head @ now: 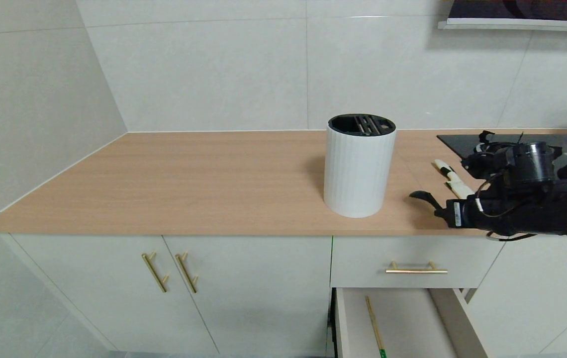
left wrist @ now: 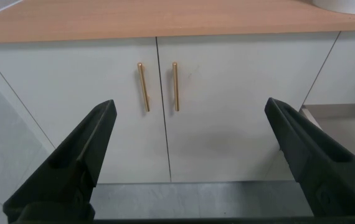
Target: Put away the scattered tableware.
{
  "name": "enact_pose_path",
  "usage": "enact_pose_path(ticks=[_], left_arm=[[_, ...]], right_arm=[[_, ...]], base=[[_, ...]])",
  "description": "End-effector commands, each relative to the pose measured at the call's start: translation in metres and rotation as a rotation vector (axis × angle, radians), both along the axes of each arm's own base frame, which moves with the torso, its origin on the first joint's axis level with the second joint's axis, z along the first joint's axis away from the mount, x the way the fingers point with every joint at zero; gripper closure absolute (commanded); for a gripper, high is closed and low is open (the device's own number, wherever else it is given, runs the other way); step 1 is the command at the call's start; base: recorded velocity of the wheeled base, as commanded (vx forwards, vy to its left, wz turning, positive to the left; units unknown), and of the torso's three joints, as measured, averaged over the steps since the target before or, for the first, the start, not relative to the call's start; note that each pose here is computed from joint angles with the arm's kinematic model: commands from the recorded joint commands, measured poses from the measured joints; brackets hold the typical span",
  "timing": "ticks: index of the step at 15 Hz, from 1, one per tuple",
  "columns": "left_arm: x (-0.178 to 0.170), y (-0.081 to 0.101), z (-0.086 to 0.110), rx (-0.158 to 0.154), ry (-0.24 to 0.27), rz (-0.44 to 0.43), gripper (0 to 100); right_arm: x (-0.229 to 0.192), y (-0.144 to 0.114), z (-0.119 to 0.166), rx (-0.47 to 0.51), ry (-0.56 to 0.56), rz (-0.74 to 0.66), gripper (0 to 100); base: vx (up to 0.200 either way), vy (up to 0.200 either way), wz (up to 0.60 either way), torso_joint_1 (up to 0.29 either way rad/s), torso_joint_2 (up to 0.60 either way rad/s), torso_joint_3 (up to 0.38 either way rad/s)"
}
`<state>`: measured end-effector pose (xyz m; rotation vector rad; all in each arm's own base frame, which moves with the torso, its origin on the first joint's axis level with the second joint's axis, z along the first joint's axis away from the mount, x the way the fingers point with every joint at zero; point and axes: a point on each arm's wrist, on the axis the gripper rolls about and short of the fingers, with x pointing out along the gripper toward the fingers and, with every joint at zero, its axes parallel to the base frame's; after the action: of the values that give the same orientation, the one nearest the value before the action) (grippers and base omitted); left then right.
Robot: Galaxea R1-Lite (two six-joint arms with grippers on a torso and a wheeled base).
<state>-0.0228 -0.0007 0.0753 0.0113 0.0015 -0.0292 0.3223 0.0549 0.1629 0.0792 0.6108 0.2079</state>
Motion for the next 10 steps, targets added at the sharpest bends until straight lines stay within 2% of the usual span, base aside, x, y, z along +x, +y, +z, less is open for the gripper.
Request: enact_pose_path(ticks=[1, 2, 5, 10], left_arm=[[0.0, 0.0, 0.0, -0.001, 0.0, 0.0, 0], [0.0, 0.0, 0.0, 0.001, 0.0, 0.0, 0], [0.0, 0.0, 0.0, 0.001, 0.0, 0.0, 0], [0.0, 0.0, 0.0, 0.001, 0.0, 0.0, 0]], right_arm=[[-0.056, 0.0, 0.044, 0.055, -0.015, -0.002, 100], [-0.076, -0.003, 0.051, 0.065, 0.013, -0.005, 100], [-0.106, -0.005, 0.044, 0.057, 0.029, 0.008, 100], [-0.12, -0.008, 0.019, 0.029, 0.113, 0.009, 100]], base=[[0.0, 0.0, 0.0, 0.0, 0.0, 0.0], [0.0, 0.0, 0.0, 0.0, 0.0, 0.0], [0.0, 0.0, 0.0, 0.0, 0.0, 0.0], [0.0, 0.0, 0.0, 0.0, 0.0, 0.0]])
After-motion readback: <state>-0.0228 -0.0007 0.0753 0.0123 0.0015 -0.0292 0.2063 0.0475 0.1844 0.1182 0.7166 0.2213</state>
